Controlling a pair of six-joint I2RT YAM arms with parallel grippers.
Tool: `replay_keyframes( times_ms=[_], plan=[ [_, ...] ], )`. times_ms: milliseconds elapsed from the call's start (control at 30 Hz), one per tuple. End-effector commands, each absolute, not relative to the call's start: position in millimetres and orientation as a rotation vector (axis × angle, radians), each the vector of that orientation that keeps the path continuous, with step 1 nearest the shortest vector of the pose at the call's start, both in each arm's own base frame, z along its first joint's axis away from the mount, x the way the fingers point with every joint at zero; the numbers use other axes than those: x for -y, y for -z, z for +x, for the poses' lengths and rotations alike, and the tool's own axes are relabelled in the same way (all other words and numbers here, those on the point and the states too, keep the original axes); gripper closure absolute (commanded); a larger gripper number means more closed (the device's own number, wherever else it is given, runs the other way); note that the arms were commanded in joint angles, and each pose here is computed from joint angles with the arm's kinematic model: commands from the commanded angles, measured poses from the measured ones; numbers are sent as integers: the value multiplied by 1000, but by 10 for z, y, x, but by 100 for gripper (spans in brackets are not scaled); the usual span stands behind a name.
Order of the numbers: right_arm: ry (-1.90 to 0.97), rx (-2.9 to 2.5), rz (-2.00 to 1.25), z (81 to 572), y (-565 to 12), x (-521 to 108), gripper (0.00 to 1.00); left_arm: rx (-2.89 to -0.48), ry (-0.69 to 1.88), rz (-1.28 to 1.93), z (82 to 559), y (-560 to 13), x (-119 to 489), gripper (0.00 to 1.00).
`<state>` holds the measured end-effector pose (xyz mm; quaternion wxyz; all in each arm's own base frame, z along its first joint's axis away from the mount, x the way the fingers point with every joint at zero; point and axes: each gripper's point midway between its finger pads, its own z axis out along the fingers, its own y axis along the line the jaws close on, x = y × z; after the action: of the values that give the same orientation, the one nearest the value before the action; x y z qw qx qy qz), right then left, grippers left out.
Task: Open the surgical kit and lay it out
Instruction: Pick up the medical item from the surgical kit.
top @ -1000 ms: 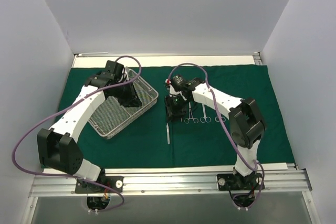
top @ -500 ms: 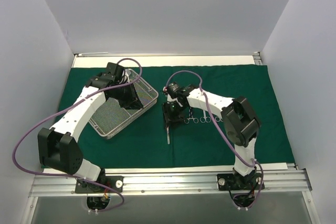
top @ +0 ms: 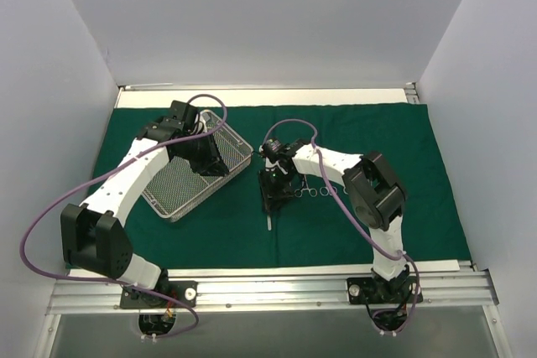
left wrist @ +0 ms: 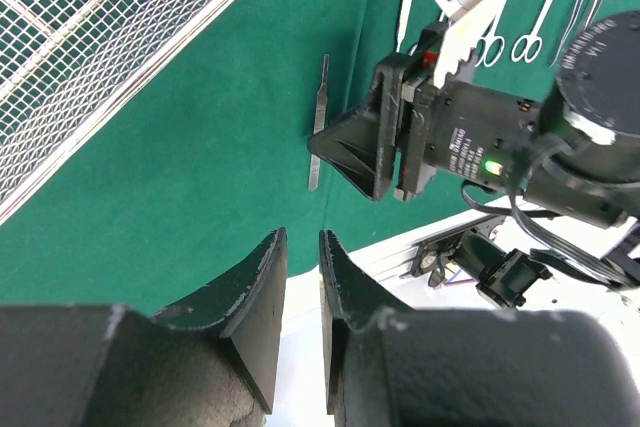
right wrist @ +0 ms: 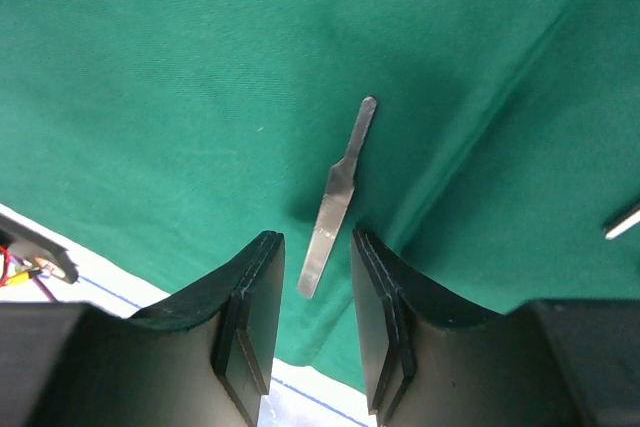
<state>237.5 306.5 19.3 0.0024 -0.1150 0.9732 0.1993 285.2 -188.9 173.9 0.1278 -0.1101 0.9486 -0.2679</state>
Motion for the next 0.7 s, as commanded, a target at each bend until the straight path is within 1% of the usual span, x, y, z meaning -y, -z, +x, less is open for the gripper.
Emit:
replay_keyframes(
  times_ms=[0,167,333,367,400,667],
  plan=[
    [-565,-3076,-353,2373,-149,-3027,66,-2688,838,-292,2896,-1912,1907,73],
    [-532,-3100,-350,2343,-31,-3006,68,-2686,848,-292,2895,-1920,1905,73],
    [-471,-3119,-364,2328,19,-3002,73,-2685,854,-291,2882,-1929,1893,73],
    [-451,-3127,-376,2306,43,-3002,76,-2683,857,-290,2882,-1937,1896,73],
    [-428,-3137,-388,2288,79,-2998,76,-2684,859,-292,2874,-1937,1896,73],
    [-250,-3175,-389,2223,185,-2913,78,-2649,911,-299,2866,-2019,1922,73]
  ],
)
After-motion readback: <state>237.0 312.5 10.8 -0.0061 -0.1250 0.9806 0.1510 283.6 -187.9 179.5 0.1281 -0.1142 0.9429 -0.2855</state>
